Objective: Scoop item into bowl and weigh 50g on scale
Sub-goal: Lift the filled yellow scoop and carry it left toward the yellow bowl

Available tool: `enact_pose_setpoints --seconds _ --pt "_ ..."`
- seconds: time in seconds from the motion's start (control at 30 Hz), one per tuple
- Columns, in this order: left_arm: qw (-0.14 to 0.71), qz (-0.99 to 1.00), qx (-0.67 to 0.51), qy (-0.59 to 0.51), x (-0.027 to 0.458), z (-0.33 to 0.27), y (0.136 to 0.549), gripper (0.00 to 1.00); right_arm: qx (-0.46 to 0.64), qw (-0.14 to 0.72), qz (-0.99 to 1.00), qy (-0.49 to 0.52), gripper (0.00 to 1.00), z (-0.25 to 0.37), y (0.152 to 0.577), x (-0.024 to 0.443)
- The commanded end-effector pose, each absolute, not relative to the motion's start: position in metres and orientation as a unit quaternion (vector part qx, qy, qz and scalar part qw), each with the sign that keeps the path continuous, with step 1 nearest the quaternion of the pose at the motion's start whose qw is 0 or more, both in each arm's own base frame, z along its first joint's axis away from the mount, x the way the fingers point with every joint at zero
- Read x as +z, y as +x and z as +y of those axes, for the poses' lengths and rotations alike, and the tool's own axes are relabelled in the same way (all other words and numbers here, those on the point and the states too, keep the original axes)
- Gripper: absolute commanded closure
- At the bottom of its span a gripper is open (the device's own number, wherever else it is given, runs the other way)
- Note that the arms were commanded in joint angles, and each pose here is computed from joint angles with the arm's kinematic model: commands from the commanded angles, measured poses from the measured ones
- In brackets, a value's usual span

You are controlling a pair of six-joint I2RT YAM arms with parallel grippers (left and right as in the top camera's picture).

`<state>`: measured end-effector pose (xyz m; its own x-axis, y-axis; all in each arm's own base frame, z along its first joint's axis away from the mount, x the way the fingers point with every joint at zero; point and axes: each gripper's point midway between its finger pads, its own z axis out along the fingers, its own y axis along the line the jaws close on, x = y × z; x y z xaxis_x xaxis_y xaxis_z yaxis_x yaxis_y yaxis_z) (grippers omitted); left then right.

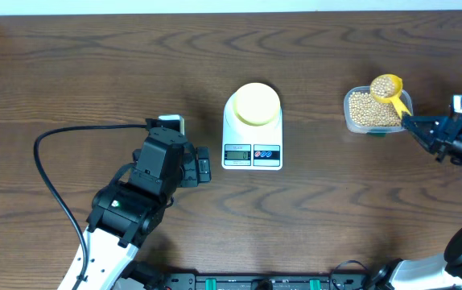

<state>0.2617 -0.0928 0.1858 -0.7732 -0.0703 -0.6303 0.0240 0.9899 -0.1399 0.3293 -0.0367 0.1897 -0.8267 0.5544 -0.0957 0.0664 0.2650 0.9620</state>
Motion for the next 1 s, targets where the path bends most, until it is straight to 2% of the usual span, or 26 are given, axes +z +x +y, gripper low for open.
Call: enact_pose_setpoints --seconds 0.0,0.27,0.47,0.97 --pt "0.336 0.939 -0.073 -0.019 0.186 -0.092 0.263 0.02 0.62 0.228 0.733 0.162 0.99 -0.015 0.334 0.211" --pt "0.336 0.939 -0.073 -0.019 0.186 -0.092 0.263 0.02 0.655 0.194 0.723 0.104 0.99 0.034 0.335 0.221" --pt "0.336 0.939 -0.073 -0.019 0.186 -0.092 0.263 0.02 0.668 0.159 0.72 0.097 0.99 0.054 0.337 0.223" --pt "0.336 0.939 -0.073 -0.019 0.186 -0.092 0.263 0.02 0.647 0.101 0.755 0.043 0.99 0.121 0.361 0.216"
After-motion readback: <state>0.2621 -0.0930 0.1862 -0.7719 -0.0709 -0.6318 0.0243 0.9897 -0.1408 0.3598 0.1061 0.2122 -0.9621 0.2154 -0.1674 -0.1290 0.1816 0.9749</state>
